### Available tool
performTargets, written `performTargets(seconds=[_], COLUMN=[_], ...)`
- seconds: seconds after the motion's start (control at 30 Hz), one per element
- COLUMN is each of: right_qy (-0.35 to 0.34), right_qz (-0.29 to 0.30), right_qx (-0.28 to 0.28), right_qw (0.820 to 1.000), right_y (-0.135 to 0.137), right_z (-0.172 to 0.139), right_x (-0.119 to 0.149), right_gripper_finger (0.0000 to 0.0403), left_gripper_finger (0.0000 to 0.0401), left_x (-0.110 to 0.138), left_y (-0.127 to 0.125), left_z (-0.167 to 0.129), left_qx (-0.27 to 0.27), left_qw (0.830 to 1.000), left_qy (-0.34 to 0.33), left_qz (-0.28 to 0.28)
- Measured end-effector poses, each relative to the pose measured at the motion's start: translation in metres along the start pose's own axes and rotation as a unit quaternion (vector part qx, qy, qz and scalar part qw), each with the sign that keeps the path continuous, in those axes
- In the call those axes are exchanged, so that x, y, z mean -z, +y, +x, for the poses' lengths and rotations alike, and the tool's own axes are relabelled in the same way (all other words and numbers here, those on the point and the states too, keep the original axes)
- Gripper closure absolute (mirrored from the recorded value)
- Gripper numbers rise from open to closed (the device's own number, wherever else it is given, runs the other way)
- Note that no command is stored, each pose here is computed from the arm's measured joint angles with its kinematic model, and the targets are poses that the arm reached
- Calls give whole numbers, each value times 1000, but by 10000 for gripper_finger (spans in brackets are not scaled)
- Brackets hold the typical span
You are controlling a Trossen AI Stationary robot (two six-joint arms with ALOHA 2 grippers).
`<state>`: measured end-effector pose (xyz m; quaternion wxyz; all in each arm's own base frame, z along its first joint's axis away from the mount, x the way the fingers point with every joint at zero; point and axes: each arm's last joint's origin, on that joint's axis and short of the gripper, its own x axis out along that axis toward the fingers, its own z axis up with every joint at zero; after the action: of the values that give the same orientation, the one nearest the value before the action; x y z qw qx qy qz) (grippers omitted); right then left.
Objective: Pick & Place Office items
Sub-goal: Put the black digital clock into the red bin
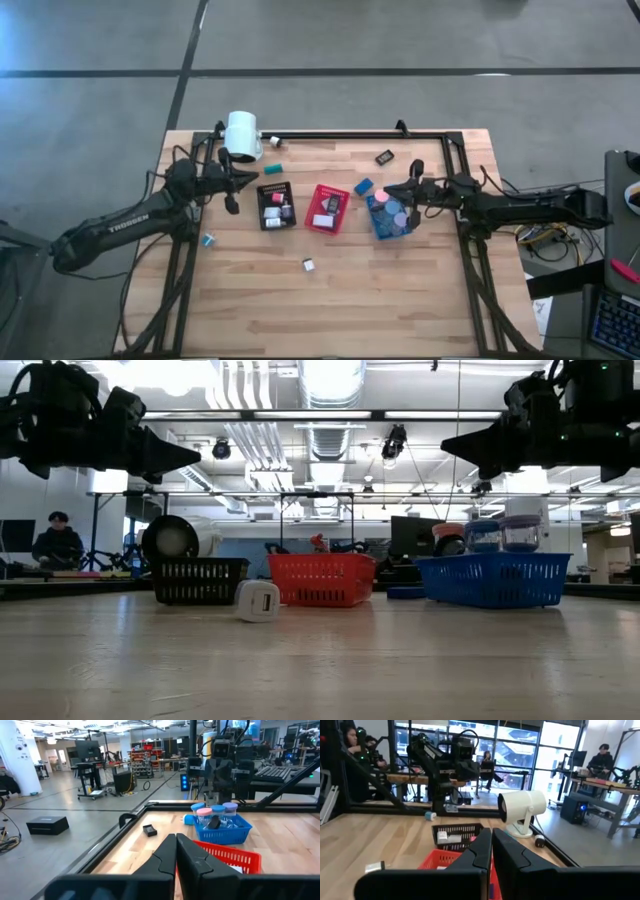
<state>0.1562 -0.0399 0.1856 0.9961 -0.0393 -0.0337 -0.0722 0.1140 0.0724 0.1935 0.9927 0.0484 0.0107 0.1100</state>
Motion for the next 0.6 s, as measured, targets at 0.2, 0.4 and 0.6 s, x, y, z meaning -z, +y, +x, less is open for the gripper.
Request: performTargets(seconds=[0.2, 0.4, 0.6], right_qy=[9, 65, 253], right_qz=[7, 50, 35], right_qx=[1, 48, 115], right_qw=[1000, 995, 960], right_y=[-1, -12, -51], right_z=[4, 21, 49], right_x=[1, -19, -79], right_gripper_finger=[390, 390, 390], left_gripper_finger=[383, 383, 383], left_x=[0, 0, 0], left_y=[0, 0, 0], left_z=[0, 0, 0], left_qx=[0, 0, 0], left_qw=[1000, 1000, 1000], left_qy=[1, 0, 0], left_qz=[-4, -10, -12])
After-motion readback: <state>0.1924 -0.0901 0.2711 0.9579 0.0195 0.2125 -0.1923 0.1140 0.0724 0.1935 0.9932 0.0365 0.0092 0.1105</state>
